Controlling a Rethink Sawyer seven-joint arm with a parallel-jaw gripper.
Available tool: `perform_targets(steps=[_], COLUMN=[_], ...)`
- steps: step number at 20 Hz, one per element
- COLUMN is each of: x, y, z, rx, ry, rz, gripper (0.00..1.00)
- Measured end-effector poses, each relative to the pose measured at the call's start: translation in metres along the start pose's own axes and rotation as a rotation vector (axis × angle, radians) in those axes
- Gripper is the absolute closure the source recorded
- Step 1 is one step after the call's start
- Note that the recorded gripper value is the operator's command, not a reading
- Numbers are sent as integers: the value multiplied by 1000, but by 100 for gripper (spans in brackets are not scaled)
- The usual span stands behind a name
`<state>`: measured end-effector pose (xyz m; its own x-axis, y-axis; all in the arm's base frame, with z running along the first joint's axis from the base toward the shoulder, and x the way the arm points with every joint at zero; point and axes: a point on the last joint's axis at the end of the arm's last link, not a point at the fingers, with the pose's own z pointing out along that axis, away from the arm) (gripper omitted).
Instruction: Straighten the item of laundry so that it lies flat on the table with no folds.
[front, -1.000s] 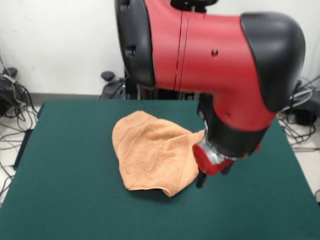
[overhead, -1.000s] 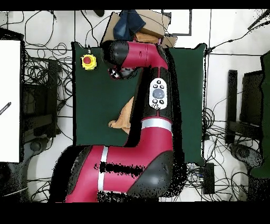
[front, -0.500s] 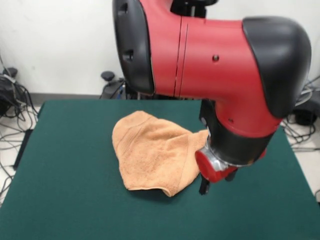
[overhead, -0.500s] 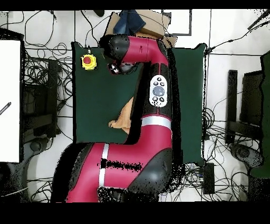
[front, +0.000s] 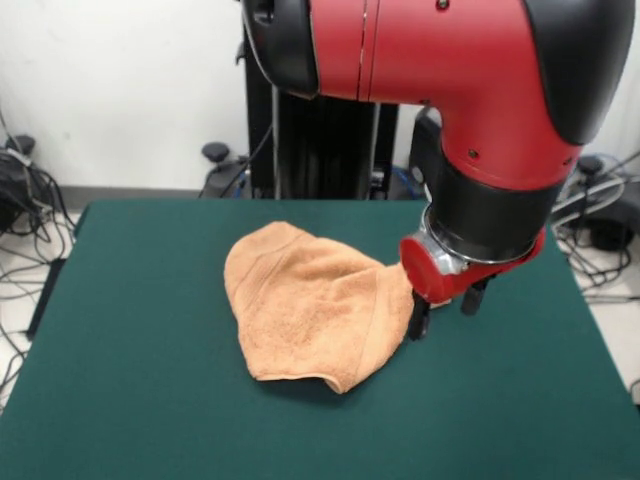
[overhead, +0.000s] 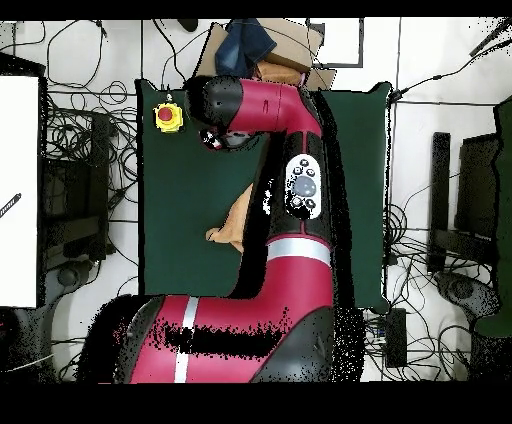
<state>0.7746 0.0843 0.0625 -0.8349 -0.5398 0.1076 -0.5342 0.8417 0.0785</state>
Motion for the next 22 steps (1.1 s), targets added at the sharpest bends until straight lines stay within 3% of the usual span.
perform_targets(steps=[7, 15, 19, 22], x=[-2, -10, 6, 20], y=[-5, -11, 4, 26], z=[26, 113, 156, 168], rx=[20, -1, -37, -55], ry=[-26, 4, 49, 77], rz=[3, 2, 0, -6], gripper=[0, 0, 0, 0])
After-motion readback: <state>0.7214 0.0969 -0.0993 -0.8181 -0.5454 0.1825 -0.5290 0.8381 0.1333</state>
